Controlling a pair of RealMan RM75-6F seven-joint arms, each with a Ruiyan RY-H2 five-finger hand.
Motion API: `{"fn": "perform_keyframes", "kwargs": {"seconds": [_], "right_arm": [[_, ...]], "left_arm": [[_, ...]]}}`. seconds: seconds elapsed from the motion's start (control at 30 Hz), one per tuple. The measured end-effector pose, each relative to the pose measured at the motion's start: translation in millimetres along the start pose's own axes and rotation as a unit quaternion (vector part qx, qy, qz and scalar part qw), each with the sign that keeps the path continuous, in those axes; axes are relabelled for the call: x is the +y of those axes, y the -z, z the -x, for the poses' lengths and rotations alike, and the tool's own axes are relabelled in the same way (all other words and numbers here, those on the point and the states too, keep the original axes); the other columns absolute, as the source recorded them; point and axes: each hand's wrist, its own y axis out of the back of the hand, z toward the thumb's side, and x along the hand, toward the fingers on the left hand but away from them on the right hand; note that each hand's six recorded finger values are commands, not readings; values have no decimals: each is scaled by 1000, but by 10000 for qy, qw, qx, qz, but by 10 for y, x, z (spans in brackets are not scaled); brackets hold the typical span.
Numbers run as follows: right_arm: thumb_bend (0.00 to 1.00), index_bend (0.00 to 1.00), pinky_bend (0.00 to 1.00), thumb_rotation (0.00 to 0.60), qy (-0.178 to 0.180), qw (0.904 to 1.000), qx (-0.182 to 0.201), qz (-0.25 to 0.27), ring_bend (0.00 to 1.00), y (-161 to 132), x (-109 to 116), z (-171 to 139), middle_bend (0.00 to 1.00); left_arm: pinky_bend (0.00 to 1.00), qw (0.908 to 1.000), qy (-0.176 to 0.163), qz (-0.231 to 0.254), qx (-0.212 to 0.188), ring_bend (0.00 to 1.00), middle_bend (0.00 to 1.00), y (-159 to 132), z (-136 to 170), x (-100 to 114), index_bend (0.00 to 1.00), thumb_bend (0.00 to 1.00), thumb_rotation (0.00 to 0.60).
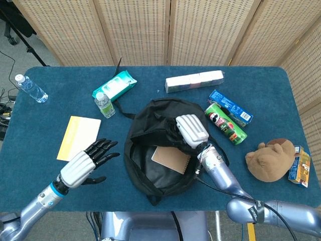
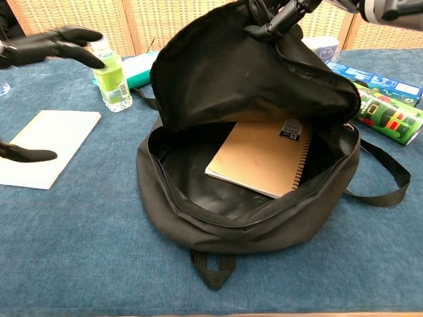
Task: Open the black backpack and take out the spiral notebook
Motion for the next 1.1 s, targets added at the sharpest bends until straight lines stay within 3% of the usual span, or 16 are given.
{"fn": "perform_keyframes", "kwargs": {"seconds": [0.43, 0.67, 1.1], "right_arm": [[644, 612, 719, 600, -93, 9998, -22, 163, 600, -41, 67, 6, 680], [646, 612, 719, 600, -290, 9984, 99, 475, 600, -139, 79, -41, 680], [646, 612, 719, 600, -341, 9982, 158, 464, 600, -168, 91, -69, 680]], "left_arm": [[125, 9980, 21, 240, -582, 57, 0, -288, -426, -311, 254, 160, 600], [125, 9964, 319, 454, -633, 58, 0, -389, -672, -505, 256, 159, 600], [125, 9941, 731, 503, -620, 57, 0, -568, -1370, -873, 256, 159, 600]]}}
